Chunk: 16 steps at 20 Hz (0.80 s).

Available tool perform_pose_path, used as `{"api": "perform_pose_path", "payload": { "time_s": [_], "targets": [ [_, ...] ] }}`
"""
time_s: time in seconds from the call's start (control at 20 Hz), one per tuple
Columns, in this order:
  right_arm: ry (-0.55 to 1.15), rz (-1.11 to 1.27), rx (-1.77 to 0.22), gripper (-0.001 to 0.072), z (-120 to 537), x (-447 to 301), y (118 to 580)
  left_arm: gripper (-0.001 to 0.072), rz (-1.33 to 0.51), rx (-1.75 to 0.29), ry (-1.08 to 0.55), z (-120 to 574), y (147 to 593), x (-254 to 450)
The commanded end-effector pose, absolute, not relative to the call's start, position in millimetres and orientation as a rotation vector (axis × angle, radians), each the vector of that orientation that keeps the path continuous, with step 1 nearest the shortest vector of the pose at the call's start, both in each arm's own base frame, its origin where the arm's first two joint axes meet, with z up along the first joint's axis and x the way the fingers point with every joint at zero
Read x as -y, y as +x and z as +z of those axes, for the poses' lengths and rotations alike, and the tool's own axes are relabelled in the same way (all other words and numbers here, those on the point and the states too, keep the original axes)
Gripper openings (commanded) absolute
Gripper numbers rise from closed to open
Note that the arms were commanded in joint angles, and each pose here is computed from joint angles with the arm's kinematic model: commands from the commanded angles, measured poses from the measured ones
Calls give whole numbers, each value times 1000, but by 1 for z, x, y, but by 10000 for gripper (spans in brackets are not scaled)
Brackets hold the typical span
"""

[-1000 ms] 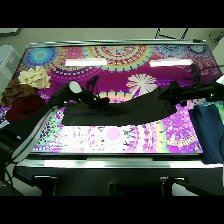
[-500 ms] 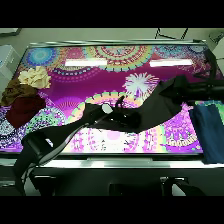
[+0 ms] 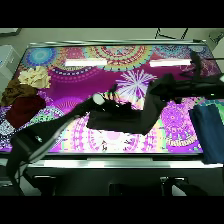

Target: Fold the clothes and pants, and hang the long-sleeved shirts on hangers.

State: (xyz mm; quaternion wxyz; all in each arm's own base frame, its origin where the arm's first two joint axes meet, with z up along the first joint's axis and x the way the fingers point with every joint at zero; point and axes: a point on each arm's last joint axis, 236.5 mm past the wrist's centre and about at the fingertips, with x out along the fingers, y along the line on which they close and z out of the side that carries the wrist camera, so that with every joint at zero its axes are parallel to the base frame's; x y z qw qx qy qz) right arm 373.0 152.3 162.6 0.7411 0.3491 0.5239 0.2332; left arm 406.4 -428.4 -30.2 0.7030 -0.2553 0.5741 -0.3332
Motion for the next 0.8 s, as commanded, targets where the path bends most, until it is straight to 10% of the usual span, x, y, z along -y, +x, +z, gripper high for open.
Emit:
{"api": "perform_pose_path", "payload": {
  "time_s": [0.0,0.35,0.4,0.5,0.75],
  "targets": [
    [827,606,-1160,48,141,-218,398,24,-551,-1174,-282,20,461,270],
    [995,606,-1411,50,5,-366,397,26,-329,-778,-308,219,448,90],
    [1034,585,-1448,120,-16,-383,392,26,-318,-754,-293,232,439,83],
    [1133,580,-1460,617,-35,-408,392,26,-289,-748,-243,242,422,73],
    [1113,641,-1311,628,9,-326,441,26,-229,-851,-153,220,404,54]
  ]
}}
